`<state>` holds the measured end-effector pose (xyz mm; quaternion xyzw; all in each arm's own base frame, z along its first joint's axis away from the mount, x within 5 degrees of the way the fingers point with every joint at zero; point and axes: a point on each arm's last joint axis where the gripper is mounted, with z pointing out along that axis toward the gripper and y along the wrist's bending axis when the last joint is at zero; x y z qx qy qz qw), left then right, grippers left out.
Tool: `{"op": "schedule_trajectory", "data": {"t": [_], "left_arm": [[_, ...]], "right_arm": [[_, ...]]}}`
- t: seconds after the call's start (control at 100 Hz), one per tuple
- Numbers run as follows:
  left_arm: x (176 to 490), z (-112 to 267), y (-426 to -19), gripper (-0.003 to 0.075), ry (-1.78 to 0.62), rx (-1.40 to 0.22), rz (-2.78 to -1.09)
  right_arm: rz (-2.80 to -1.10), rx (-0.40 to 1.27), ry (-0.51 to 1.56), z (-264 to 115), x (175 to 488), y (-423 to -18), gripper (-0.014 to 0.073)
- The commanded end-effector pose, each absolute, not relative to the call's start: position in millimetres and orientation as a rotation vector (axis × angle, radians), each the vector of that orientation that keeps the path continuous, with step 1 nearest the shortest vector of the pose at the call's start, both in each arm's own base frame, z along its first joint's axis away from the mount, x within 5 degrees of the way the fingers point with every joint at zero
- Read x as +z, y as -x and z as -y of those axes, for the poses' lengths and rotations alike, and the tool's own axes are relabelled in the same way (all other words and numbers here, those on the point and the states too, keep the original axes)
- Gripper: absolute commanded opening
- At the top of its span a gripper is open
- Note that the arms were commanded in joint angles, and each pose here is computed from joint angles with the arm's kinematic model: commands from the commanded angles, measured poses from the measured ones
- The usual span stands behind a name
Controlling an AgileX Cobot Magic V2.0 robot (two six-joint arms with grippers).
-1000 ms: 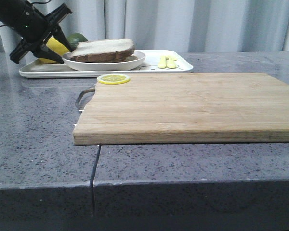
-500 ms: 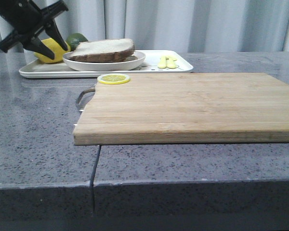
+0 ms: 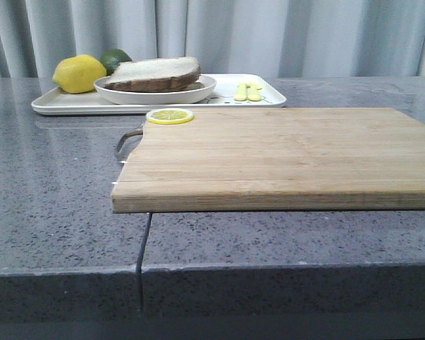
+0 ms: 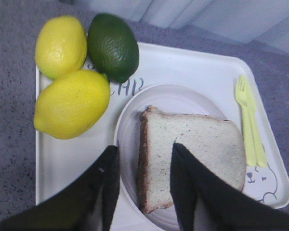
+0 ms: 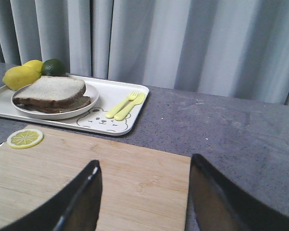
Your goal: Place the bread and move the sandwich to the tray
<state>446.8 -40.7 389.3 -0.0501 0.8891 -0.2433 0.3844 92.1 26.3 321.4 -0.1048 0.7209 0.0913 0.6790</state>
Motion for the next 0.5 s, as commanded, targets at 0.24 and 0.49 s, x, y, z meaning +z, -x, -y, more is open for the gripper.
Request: {"op": "schedule_trajectory", "data": {"t": [0.24, 0.49], "left_arm": [[461.3, 38.5, -367.3, 0.0221, -0.002, -0.515, -1.999], [438.1, 38.9, -290.8, 0.022, 0.01, -0.403, -1.834]], "right_arm": [[-1.5, 0.201, 0.226, -25.7, 339.2, -91.0, 0.0422], [-1.5, 0.201, 0.226, -25.7, 339.2, -91.0, 0.0422]]}}
